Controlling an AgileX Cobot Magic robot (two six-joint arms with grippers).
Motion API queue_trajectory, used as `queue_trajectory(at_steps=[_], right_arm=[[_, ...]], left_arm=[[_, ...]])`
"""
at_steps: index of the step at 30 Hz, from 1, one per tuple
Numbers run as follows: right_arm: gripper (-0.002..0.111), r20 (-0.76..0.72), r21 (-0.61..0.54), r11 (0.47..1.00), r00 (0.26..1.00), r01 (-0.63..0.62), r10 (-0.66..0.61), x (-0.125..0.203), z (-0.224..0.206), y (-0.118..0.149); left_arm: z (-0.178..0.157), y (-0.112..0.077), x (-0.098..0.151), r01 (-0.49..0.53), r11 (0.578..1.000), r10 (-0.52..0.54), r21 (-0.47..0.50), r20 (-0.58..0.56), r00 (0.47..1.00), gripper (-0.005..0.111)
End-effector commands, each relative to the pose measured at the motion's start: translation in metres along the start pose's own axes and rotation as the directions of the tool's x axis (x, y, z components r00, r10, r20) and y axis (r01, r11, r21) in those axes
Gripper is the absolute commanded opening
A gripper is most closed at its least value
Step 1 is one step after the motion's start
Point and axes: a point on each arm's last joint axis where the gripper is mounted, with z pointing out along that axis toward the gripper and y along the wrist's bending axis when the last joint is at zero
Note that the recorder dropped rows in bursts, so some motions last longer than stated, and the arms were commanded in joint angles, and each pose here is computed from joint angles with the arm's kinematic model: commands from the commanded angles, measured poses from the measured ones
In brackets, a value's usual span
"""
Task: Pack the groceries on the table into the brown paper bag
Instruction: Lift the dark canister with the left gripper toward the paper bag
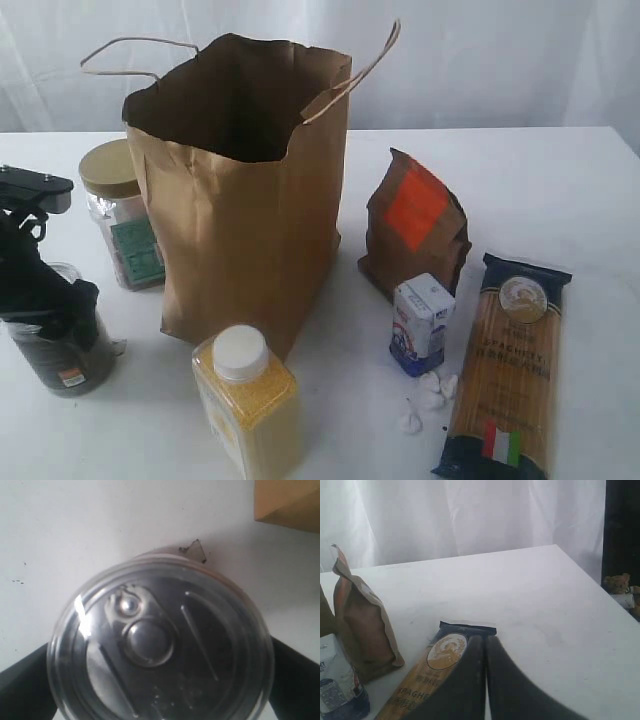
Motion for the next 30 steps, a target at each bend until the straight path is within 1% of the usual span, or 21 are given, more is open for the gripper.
queue_trajectory(at_steps=[1, 7, 12, 14, 15, 16, 17, 18, 20, 21, 22, 23, 26, 27, 30], right_arm=[[0.000, 0.006, -0.004, 1.000, 1.000, -0.002, 0.003, 0.001, 0.000, 0.000], [0.000, 0.004, -0.004, 1.000, 1.000, -0.002, 0.002, 0.001, 0.000, 0.000], [0.000, 0.004, -0.004, 1.000, 1.000, -0.002, 0.002, 0.001, 0.000, 0.000], [0.000, 0.004, -0.004, 1.000, 1.000, -0.002, 0.002, 0.001, 0.000, 0.000], [0.000, 0.004, -0.004, 1.000, 1.000, -0.002, 0.002, 0.001, 0.000, 0.000], [0.000, 0.004, -0.004, 1.000, 1.000, -0.002, 0.002, 0.001, 0.000, 0.000], [0.000, 0.004, -0.004, 1.000, 1.000, -0.002, 0.002, 0.001, 0.000, 0.000], [0.000, 0.004, -0.004, 1.000, 1.000, -0.002, 0.002, 0.001, 0.000, 0.000], [0.000, 0.004, -0.004, 1.000, 1.000, -0.002, 0.002, 0.001, 0.000, 0.000], [0.000, 0.004, -0.004, 1.000, 1.000, -0.002, 0.002, 0.001, 0.000, 0.000], [0.000, 0.004, -0.004, 1.000, 1.000, -0.002, 0.002, 0.001, 0.000, 0.000], [0.000, 0.004, -0.004, 1.000, 1.000, -0.004, 0.004, 0.001, 0.000, 0.000], [0.000, 0.004, -0.004, 1.000, 1.000, -0.004, 0.004, 0.001, 0.000, 0.000], [0.000, 0.004, -0.004, 1.000, 1.000, -0.024, 0.024, 0.001, 0.000, 0.000], [0.000, 0.004, -0.004, 0.999, 0.999, -0.037, 0.037, 0.001, 0.000, 0.000]], left_arm=[[0.001, 0.002, 0.002, -0.007, 1.000, 0.007, -0.012, -0.007, 1.000, 0.105], [0.001, 0.002, 0.002, -0.004, 1.000, 0.004, -0.009, -0.007, 1.000, 0.105], [0.001, 0.002, 0.000, -0.003, 1.000, 0.003, -0.012, 0.023, 1.000, 0.105], [0.001, 0.002, -0.001, 0.017, 1.000, -0.016, -0.012, 0.034, 0.999, 0.104], [0.001, 0.002, -0.002, 0.029, 0.999, -0.029, -0.013, 0.036, 0.999, 0.102], [0.001, 0.002, -0.002, 0.038, 0.999, -0.038, -0.013, 0.039, 0.999, 0.096], [0.001, 0.002, -0.002, 0.046, 0.999, -0.046, -0.013, 0.039, 0.998, 0.087], [0.001, 0.002, -0.002, 0.049, 0.999, -0.049, -0.013, 0.039, 0.998, 0.074], [0.001, 0.002, -0.002, 0.049, 0.999, -0.049, -0.013, 0.037, 0.998, 0.042], [0.001, 0.002, -0.002, 0.049, 0.999, -0.049, -0.013, 0.036, 0.998, 0.028], [0.001, 0.002, -0.002, 0.049, 0.999, -0.049, -0.013, 0.036, 0.998, 0.011], [0.001, 0.002, -0.002, 0.042, 0.999, -0.042, -0.013, 0.036, 0.998, 0.001], [-0.004, 0.002, -0.002, 0.040, 0.999, -0.039, -0.015, 0.030, 0.999, 0.000], [-0.009, 0.002, -0.003, 0.037, 0.999, -0.037, -0.015, 0.032, 0.999, 0.000], [-0.036, 0.002, -0.006, 0.016, 1.000, -0.014, -0.018, 0.072, 0.997, 0.000]])
